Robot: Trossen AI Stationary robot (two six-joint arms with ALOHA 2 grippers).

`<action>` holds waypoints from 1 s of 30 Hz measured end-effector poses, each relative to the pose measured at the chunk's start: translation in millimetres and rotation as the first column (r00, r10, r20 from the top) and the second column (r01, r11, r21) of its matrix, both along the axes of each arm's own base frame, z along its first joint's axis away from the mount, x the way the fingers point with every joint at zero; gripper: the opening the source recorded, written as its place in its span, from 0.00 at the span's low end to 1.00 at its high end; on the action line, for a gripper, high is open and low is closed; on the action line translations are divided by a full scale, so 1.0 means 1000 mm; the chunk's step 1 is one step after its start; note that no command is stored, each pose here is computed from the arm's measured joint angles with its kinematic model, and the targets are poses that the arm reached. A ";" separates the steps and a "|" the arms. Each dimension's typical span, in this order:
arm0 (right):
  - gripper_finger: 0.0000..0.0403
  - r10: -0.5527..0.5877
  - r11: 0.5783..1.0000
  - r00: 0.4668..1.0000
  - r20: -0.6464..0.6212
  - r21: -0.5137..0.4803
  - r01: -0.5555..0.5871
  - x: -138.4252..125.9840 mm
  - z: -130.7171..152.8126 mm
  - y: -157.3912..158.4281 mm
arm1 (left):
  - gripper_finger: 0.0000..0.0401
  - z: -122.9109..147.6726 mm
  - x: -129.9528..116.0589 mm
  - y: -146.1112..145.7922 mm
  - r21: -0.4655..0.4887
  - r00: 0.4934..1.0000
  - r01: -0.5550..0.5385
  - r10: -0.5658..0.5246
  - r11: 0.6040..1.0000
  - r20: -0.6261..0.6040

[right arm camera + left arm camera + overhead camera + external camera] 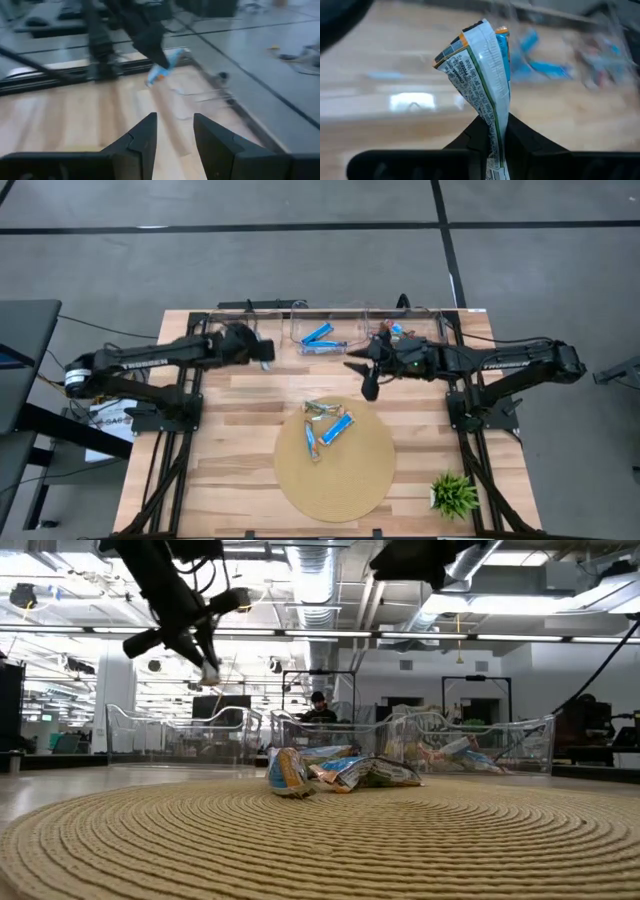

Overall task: Pick and place Granola Bars by type
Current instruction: Put the orange granola bar into the left transparent bin

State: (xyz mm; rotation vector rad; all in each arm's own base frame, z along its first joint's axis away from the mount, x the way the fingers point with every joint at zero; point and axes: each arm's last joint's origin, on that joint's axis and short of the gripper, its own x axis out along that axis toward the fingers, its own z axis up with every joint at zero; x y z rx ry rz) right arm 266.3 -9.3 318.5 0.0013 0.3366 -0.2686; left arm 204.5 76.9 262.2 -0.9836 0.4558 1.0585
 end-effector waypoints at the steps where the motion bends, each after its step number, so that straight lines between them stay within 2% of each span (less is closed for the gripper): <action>1: 0.30 -0.020 1.000 1.000 0.000 -0.003 0.020 0.000 0.000 -0.004 | 0.09 0.001 -0.005 0.007 0.013 1.000 -0.018 0.018 1.000 -0.015; 9: 0.30 -0.096 0.995 0.995 -0.001 -0.003 0.096 -0.002 0.000 -0.024 | 0.10 0.003 -0.029 0.049 0.096 0.988 -0.105 0.115 0.990 -0.102; 15: 0.30 -0.122 0.993 0.993 -0.001 0.001 0.122 -0.003 0.000 -0.030 | 0.18 0.003 -0.039 0.065 0.136 0.982 0.000 0.026 0.991 -0.186; 20: 0.30 -0.125 0.992 0.992 0.000 0.011 0.125 -0.003 0.000 -0.030 | 0.30 0.004 -0.041 0.069 0.111 0.985 0.053 -0.034 0.992 -0.168; 22: 0.30 -0.125 0.992 0.992 -0.012 0.011 0.125 -0.003 -0.001 -0.030 | 0.33 0.005 -0.039 0.068 0.098 0.989 0.086 -0.072 0.991 -0.132; 24: 0.30 -0.123 0.992 0.992 -0.034 0.012 0.124 -0.004 -0.003 -0.030 | 0.35 0.007 -0.034 0.067 0.102 0.983 0.167 -0.158 0.981 -0.090; 27: 0.30 -0.120 0.992 0.990 -0.073 0.014 0.122 -0.005 -0.007 -0.029 | 0.35 0.011 -0.021 0.058 0.140 0.934 0.357 -0.356 0.923 -0.033; 29: 0.30 -0.121 0.992 0.989 -0.090 0.030 0.124 -0.006 -0.009 -0.028 | 0.34 0.014 -0.013 0.051 0.140 0.901 0.423 -0.432 0.895 0.034; 30: 0.30 -0.122 0.991 0.988 -0.095 0.041 0.126 -0.006 -0.009 -0.027 | 0.33 0.015 -0.009 0.046 0.118 0.894 0.430 -0.441 0.895 0.085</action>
